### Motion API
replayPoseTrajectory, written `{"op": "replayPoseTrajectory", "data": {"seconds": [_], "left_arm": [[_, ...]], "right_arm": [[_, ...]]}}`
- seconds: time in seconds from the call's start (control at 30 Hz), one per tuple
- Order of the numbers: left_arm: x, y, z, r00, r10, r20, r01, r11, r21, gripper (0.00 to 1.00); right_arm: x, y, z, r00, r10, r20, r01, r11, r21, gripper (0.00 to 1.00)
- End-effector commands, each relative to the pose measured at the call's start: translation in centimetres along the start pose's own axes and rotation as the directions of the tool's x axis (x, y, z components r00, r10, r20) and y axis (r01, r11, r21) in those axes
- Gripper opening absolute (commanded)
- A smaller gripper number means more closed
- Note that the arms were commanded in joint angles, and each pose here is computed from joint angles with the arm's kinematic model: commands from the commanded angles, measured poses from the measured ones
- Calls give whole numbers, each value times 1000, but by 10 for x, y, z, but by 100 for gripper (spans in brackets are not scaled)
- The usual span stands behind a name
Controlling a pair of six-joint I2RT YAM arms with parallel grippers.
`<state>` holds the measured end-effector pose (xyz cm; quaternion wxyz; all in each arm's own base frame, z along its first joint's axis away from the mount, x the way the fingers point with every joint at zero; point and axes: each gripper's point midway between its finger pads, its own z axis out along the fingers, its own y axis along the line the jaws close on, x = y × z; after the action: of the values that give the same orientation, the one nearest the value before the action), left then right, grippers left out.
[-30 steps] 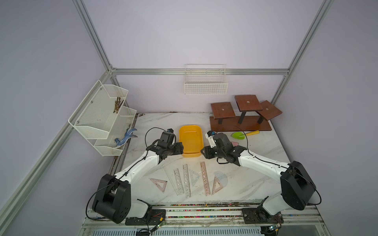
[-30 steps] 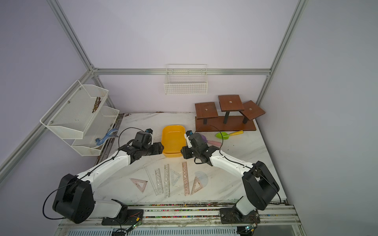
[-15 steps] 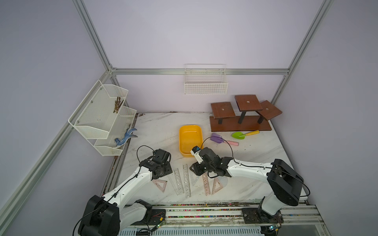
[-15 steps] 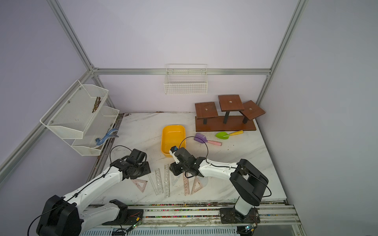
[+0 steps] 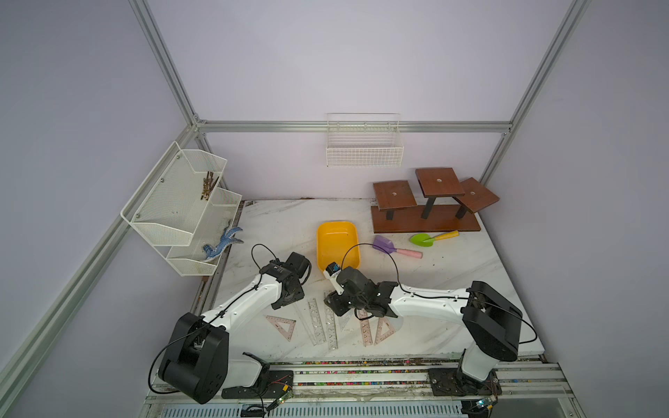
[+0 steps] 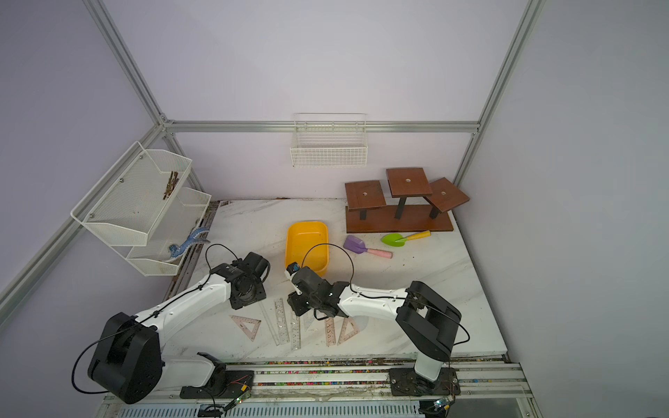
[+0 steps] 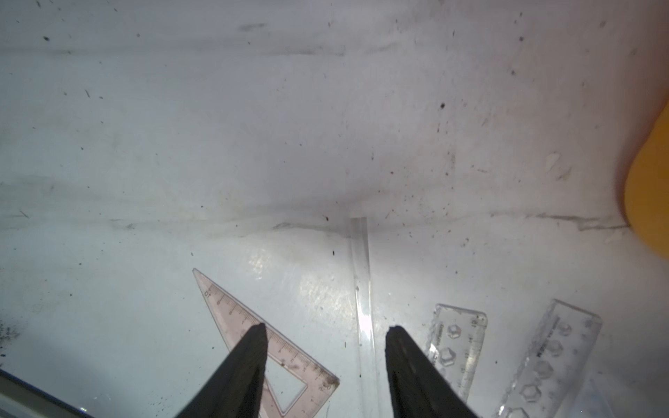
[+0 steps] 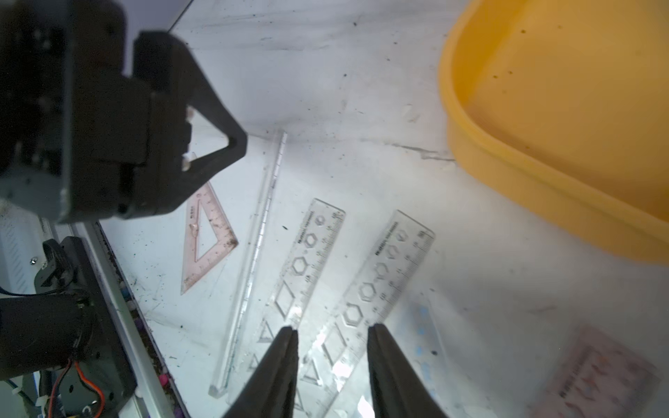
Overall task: Put the scattered rulers into the storage box
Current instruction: Pick up the ruler from the center of the board.
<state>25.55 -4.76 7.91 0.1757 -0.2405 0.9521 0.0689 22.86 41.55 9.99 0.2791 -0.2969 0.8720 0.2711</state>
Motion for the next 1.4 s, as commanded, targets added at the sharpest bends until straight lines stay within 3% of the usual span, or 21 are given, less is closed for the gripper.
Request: {"op": "replayPoseTrajectory", "data": {"seconds": [0.0, 0.13, 0.3, 0.57, 1.1, 1.27, 1.37], "left_arm": [[-23, 20, -9, 997, -50, 54, 52, 998, -25, 56], [-36, 40, -4, 990, -139, 14, 139, 990, -2, 56], [-42, 53, -5, 990, -137, 19, 137, 991, -9, 57], [-40, 54, -12, 989, -141, 39, 139, 990, 33, 61], [-41, 53, -15, 989, -141, 49, 139, 989, 49, 62], [-43, 53, -17, 988, -141, 60, 137, 989, 56, 63], [-43, 51, -17, 989, -137, 58, 134, 989, 63, 63]], "right_arm": [[4, 15, 14, 999, -41, -25, 43, 996, 77, 39], [11, 42, 36, 993, -105, -59, 110, 990, 90, 39], [18, 59, 61, 980, -164, -113, 176, 979, 104, 39], [24, 55, 81, 971, -170, -171, 201, 963, 180, 39], [38, 56, 101, 959, -162, -233, 209, 959, 190, 31], [46, 46, 107, 949, -135, -285, 209, 947, 246, 14], [45, 45, 106, 950, -129, -286, 205, 945, 255, 9]]}}
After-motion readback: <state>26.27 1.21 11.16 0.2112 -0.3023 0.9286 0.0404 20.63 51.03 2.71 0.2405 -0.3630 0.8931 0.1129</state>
